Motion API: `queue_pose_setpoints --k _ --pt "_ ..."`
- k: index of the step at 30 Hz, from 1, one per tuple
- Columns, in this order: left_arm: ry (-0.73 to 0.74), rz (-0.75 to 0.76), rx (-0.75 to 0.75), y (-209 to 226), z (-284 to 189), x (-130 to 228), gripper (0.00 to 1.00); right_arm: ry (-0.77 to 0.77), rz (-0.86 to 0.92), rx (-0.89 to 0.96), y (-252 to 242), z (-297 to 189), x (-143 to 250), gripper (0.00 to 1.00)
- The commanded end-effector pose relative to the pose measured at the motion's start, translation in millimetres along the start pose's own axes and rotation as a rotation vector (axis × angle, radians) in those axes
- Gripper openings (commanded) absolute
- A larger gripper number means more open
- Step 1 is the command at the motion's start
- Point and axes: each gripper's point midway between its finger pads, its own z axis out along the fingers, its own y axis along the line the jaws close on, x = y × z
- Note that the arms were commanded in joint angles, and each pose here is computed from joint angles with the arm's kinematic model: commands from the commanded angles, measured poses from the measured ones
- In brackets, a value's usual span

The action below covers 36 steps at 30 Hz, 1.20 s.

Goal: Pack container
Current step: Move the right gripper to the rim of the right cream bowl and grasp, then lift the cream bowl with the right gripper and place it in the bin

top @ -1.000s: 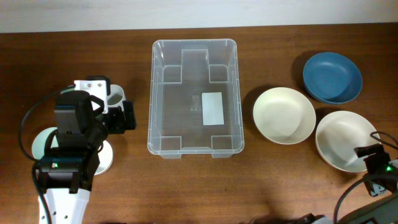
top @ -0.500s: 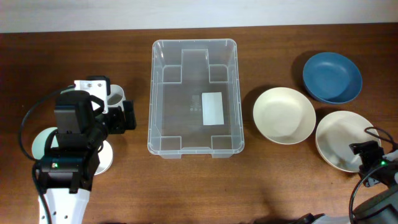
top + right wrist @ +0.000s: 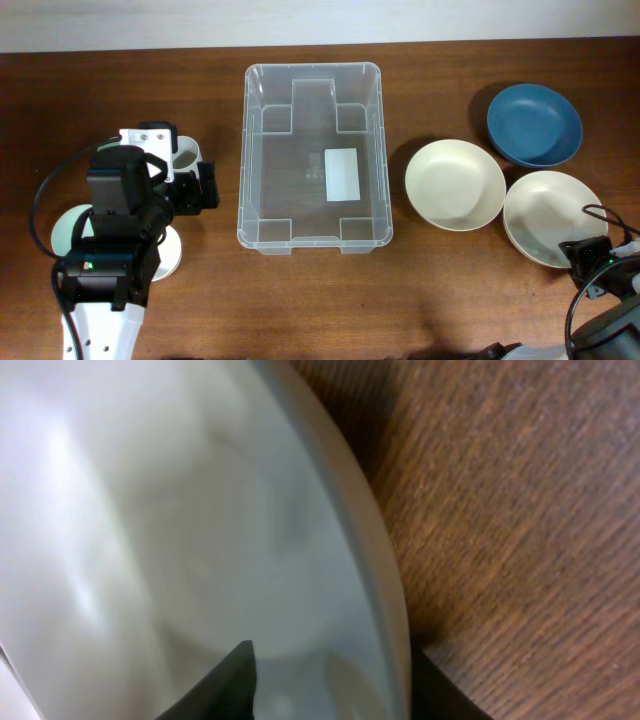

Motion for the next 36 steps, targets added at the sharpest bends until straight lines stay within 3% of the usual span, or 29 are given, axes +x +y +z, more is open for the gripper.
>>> queue_pose_setpoints --k 1,3,5,6,18,25,31,36 --pt "-0.021 -0.008 0.001 0 -3 -8 1.0 0.031 0.0 -0.002 -1 5 8 0.31" --pt "-0.021 -0.008 0.002 0 -3 -8 1.0 0.032 0.001 -0.001 -1 5 9 0.22" --pt "-0.022 -0.008 0.002 0 -3 -8 1.0 0.032 0.001 -0.001 -1 5 9 0.06" --pt "-0.023 -0.008 0.002 0 -3 -8 1.0 0.031 0.0 -0.002 0 5 9 0.04" --pt "-0.024 -0.008 0.002 0 -3 -9 1.0 0.024 0.019 -0.011 5 -2 7 0.04" --pt "-0.024 -0.008 0.002 0 -3 -9 1.0 -0.046 -0.023 -0.061 43 -50 -13 0.04" --pt "-0.024 -0.008 0.002 0 -3 -9 1.0 -0.12 -0.262 -0.125 117 -112 -18 0.04" --pt "-0.023 -0.008 0.002 0 -3 -9 1.0 -0.104 -0.555 -0.199 205 -147 12 0.04"
